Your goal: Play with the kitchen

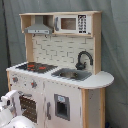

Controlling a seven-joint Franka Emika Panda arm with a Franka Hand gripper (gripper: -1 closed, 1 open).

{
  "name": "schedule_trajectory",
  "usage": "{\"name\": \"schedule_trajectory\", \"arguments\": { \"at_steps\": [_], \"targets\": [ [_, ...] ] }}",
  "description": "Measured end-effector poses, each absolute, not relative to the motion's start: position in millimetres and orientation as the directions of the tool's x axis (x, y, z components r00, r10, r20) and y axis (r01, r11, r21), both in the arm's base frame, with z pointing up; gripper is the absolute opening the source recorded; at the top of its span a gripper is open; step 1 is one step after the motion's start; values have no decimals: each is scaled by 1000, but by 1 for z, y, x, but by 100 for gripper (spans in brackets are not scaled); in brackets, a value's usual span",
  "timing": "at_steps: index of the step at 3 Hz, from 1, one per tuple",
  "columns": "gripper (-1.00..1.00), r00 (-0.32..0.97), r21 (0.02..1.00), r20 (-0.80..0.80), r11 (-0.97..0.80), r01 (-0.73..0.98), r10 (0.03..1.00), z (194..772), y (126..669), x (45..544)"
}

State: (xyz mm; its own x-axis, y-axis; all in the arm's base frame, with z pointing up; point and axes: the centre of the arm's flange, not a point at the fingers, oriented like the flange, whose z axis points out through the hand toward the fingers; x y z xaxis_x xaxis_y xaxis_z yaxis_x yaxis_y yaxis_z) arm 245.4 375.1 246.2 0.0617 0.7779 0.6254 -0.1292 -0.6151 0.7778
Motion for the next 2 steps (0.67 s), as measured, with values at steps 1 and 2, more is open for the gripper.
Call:
{"name": "schedule_trajectory", "arguments": {
  "at_steps": [1,2],
  "targets": [
    [100,70,712,700,-687,-148,711,237,368,254],
    [100,68,634,771,-754,-171,633,239,367,265]
  ]
}}
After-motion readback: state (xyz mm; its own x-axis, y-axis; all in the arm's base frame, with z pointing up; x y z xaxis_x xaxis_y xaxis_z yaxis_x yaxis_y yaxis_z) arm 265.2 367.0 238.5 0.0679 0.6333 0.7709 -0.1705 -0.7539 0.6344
